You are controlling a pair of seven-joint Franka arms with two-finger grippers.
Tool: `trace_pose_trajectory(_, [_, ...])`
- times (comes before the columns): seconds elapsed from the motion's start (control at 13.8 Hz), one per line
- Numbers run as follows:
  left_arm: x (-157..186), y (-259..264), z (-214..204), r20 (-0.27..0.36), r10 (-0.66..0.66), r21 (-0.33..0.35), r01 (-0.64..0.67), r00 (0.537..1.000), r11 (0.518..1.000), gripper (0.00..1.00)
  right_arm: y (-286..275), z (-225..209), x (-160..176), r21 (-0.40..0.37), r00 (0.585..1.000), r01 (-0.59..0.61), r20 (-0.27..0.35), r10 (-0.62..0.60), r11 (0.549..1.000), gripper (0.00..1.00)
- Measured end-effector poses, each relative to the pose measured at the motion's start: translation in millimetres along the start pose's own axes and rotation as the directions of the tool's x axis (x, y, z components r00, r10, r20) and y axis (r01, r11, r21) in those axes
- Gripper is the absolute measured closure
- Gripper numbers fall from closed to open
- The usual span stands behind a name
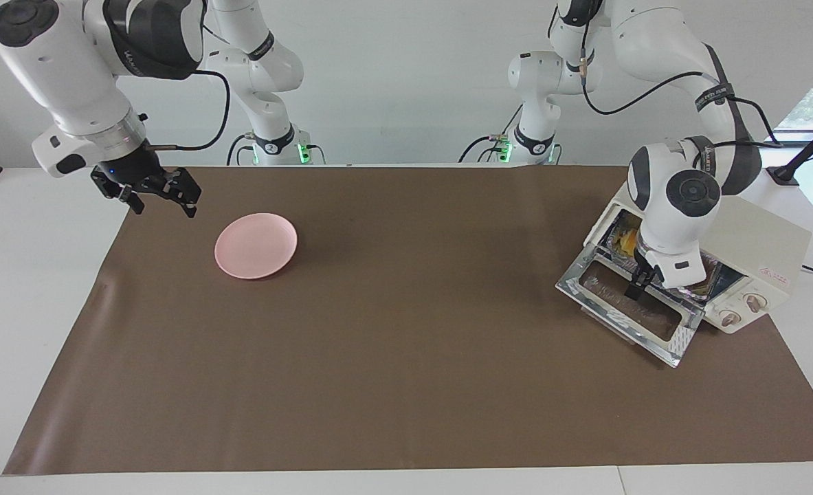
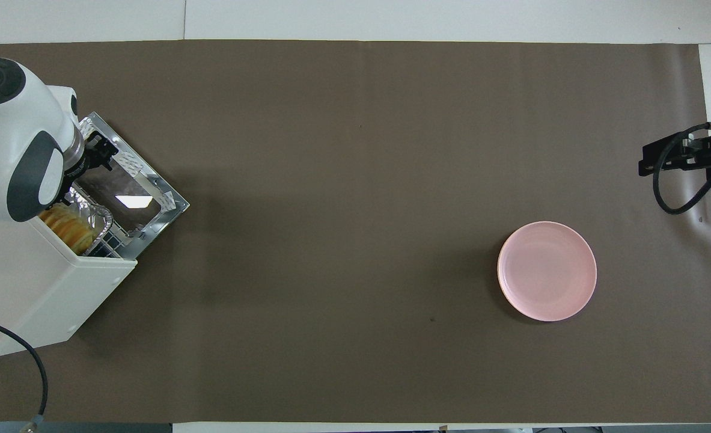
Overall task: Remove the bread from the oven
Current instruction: 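Reach into the oven and grasp the foil tray with the left gripper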
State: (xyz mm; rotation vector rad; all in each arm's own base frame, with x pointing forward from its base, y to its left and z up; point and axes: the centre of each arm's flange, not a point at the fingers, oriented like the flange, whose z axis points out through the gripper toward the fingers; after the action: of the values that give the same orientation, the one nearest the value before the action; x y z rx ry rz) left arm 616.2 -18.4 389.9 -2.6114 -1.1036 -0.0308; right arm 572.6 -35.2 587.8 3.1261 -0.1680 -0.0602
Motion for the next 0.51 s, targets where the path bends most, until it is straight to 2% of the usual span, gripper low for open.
trace_pose_trajectory(0.29, [-0.3, -4.1, 5.6, -0.007, -0.002, -0.015, 0.002, 1.000, 1.000, 0.00, 0.0, 0.0, 0.0, 0.000, 1.000, 0.000, 0.000, 0.000, 1.000, 0.00])
trace_pose_trajectory(0.51, [3.1, -6.5, 8.6, -0.010, -0.009, -0.023, 0.009, 1.000, 1.000, 0.08, 0.0, 0.0, 0.0, 0.000, 1.000, 0.000, 0.000, 0.000, 1.000, 0.00])
